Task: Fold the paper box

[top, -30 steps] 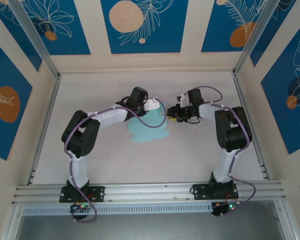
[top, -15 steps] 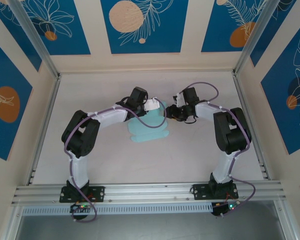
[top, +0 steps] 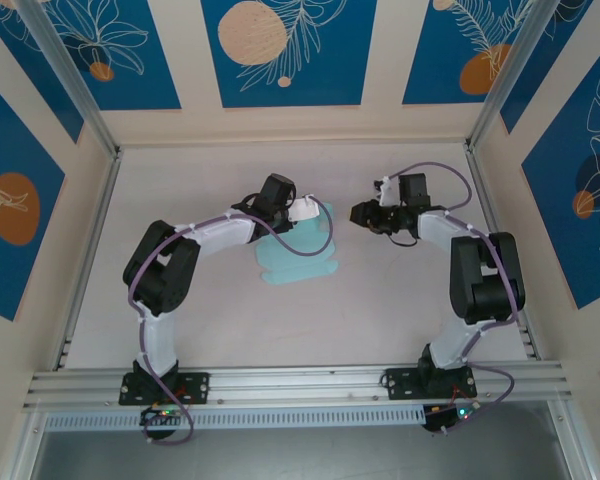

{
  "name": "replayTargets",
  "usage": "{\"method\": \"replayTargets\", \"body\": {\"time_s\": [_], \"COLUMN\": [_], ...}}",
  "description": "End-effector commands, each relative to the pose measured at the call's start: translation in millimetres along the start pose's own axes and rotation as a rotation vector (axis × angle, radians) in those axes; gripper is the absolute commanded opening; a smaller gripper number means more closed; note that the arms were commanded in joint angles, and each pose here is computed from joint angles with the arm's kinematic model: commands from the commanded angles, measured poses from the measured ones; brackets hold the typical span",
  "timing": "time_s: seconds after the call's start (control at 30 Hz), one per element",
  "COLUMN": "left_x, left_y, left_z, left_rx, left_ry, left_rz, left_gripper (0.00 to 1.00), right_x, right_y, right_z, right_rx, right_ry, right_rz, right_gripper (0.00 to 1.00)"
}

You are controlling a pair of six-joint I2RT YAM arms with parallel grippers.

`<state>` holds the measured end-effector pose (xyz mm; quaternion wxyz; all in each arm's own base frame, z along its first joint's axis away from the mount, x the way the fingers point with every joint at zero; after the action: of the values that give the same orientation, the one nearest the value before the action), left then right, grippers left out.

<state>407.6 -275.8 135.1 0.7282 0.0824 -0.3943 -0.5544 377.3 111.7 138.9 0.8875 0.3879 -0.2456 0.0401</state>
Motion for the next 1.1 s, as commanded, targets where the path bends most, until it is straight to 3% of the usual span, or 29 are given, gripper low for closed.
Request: {"method": "replayTargets", "body": {"time_s": [0.0,0.23,0.43,0.7,1.07], "left_x": [-18.0,-17.4,-16.2,-19.0,-16.8], "left_y": [-24.3,-24.7,-24.3,-26.3,-29.6], "left_z": [-12.3,-13.0,-14.8,-16.0,-16.8], "left_rx": [-0.083,-0.085,-0.085,-0.087,-0.090], "left_ry": [0.065,0.068,0.066,0.073,0.068], "left_rz": [-0.006,-0.007,-0.007,-0.009,-0.005], "left_gripper": [0.26,0.25,0.25,0.25,0.26], "right_x": [7.6,33.3,24.6,13.6,18.1], "right_y": [-2.0,-21.0,-2.8,11.8,64.4], "right_z": [-15.0,-55.5,-76.2,-76.2,-69.2], "right_rx": [0.013,0.024,0.040,0.133,0.224], "right_ry": [0.049,0.120,0.196,0.200,0.246], "right_rz": [-0.057,-0.107,-0.070,-0.087,-0.060], "right_gripper": [0.31,0.30,0.30,0.29,0.29]}}
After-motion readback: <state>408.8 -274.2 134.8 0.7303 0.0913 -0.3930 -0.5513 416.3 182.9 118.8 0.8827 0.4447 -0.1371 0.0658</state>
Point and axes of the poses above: each hand's point on the last joint's axis, 136 mm out from that joint toward the fingers, its own z axis back along the fingers, its own y axis along the line the jaws close on, x = y × z, the point moved 6 cm from there along z, back along the fingers, and after that the axes turned 9 degrees about z, right-handed, at the moved point
